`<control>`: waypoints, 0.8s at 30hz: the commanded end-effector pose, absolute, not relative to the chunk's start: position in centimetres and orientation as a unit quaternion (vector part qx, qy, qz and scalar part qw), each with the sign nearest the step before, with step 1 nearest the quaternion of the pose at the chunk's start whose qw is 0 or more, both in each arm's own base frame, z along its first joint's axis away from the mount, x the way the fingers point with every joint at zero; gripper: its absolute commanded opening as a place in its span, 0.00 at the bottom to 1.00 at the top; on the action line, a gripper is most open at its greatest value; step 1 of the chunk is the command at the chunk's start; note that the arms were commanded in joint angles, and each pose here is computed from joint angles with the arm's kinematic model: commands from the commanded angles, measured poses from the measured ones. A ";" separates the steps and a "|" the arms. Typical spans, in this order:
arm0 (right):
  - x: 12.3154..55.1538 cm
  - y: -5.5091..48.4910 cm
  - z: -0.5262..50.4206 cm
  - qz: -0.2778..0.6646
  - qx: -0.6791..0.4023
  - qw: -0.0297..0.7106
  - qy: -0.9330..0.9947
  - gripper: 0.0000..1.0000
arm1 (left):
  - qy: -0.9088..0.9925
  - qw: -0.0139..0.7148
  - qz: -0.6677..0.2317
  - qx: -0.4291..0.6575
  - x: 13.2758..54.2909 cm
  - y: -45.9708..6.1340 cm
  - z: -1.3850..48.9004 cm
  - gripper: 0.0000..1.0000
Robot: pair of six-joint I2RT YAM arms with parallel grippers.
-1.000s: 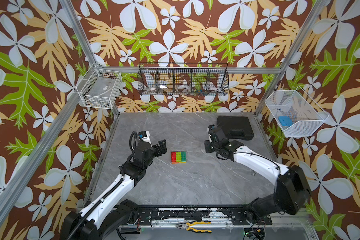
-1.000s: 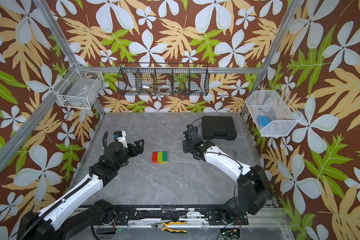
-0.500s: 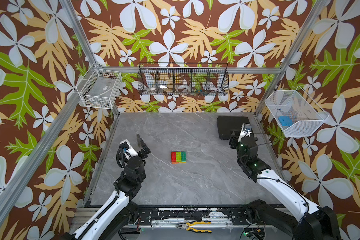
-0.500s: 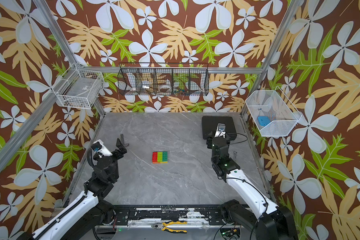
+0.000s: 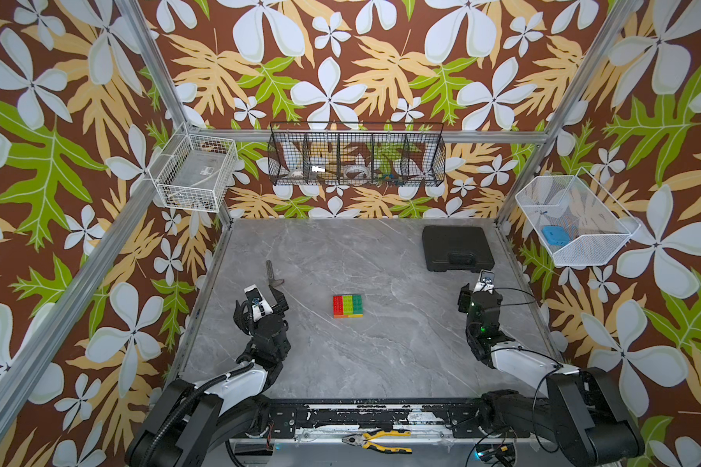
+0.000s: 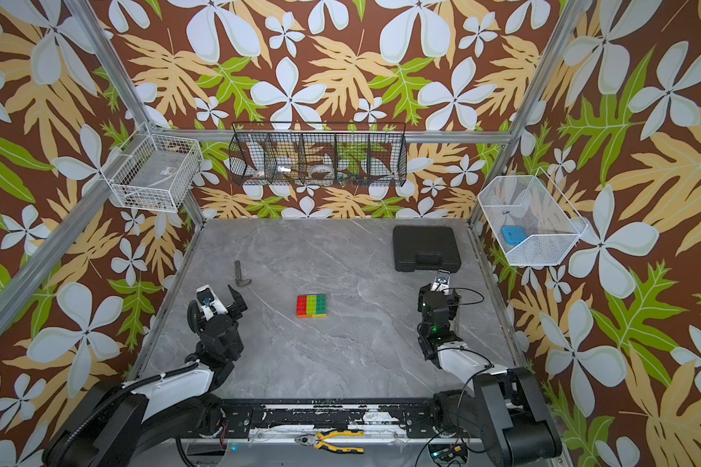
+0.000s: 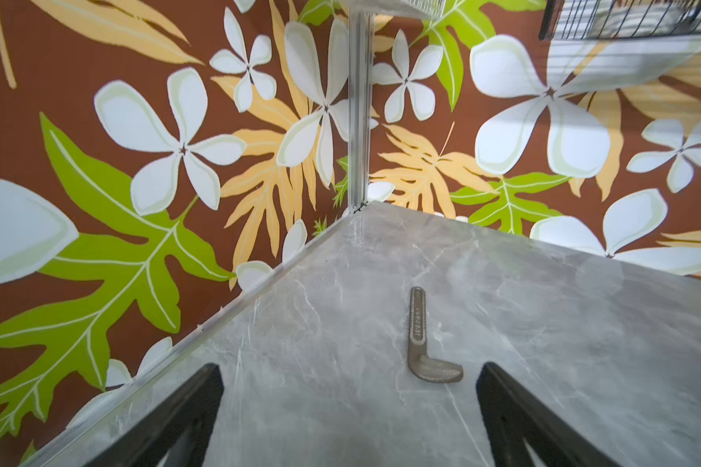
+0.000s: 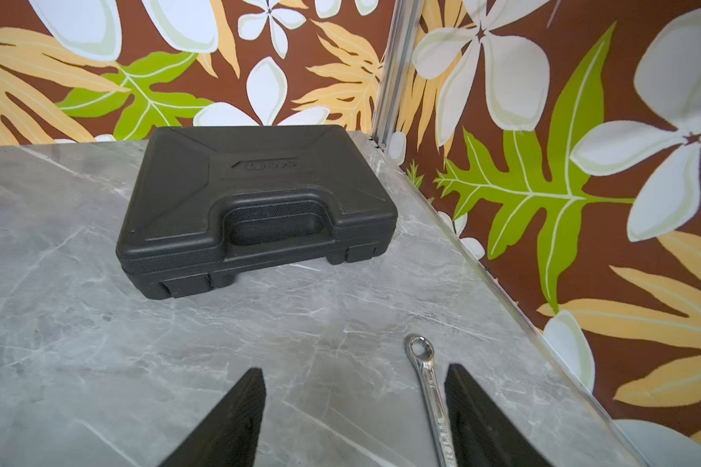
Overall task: Assemble a rectangle with lego
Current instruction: Reset both arms
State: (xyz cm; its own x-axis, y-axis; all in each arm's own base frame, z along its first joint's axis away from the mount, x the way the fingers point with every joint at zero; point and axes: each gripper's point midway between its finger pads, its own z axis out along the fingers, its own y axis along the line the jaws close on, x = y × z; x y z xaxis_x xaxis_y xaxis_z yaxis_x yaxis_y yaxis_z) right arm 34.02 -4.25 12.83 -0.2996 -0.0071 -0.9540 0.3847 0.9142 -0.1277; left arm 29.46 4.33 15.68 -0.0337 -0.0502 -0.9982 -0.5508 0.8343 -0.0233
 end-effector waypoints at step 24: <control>34.2 -1.9 14.7 -0.124 0.048 0.656 0.743 0.71 | 0.688 0.693 0.115 -0.184 33.3 3.3 16.4 1.00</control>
State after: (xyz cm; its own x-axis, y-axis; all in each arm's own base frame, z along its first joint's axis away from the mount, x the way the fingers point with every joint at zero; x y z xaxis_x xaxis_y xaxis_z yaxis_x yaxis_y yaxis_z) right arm 34.13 -2.24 13.61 -0.1884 -0.0742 -0.9793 0.2503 0.9606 -0.1210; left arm 32.96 3.48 16.12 0.0168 -0.0799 -0.9967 -0.4284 0.9001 -0.0794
